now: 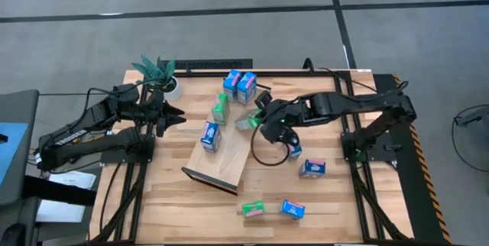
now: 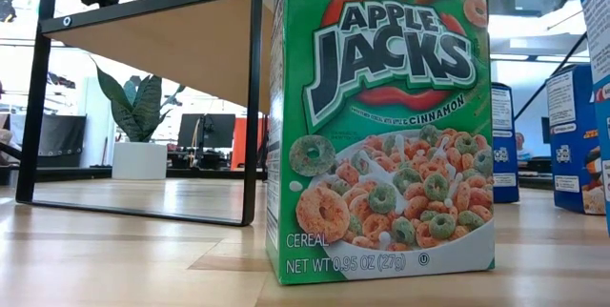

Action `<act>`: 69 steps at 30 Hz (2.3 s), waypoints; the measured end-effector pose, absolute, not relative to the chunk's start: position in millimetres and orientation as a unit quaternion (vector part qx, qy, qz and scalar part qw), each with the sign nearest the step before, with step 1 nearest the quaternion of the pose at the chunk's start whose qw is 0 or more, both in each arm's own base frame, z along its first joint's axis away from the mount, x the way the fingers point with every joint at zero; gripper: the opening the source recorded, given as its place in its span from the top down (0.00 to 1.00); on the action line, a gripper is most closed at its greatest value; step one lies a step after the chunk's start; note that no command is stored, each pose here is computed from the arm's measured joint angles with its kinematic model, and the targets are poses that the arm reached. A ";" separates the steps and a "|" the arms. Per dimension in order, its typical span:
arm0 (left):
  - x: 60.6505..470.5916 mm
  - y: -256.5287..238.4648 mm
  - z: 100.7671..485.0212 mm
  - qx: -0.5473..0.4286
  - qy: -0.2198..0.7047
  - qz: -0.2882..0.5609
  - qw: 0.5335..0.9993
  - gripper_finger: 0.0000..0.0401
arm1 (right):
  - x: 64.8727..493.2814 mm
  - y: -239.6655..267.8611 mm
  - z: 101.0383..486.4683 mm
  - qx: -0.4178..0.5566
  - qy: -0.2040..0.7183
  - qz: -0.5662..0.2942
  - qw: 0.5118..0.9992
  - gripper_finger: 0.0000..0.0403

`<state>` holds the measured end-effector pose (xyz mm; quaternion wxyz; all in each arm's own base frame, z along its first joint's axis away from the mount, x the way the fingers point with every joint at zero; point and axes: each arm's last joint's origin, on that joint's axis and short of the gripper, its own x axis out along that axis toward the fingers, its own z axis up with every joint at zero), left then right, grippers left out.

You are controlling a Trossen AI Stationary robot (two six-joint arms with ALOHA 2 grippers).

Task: Stack cereal on shelf
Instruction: Put the top green cereal box on the shelf aligned with the other green cereal box

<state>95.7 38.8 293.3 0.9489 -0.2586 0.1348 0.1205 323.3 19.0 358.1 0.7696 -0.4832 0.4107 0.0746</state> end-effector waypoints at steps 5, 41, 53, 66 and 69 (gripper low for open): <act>95.7 38.9 293.2 -0.261 0.134 0.122 0.948 0.49 | 324.9 19.2 356.1 -0.478 0.414 0.075 0.771 0.67; 95.7 38.8 293.3 -0.266 0.134 0.121 0.947 0.49 | 330.4 11.6 366.4 -0.452 0.386 -0.015 0.804 0.42; 95.7 38.9 293.2 -0.259 0.135 0.122 0.949 0.49 | 325.5 24.7 350.8 -0.188 0.401 -0.114 0.889 0.81; 95.3 40.4 293.1 -0.239 0.133 0.147 0.951 0.49 | 331.9 2.2 304.4 -0.144 0.405 -0.161 0.888 0.96; 95.3 40.7 293.1 -0.236 0.133 0.151 0.951 0.49 | 334.5 -8.6 306.3 -0.140 0.396 -0.158 0.894 0.98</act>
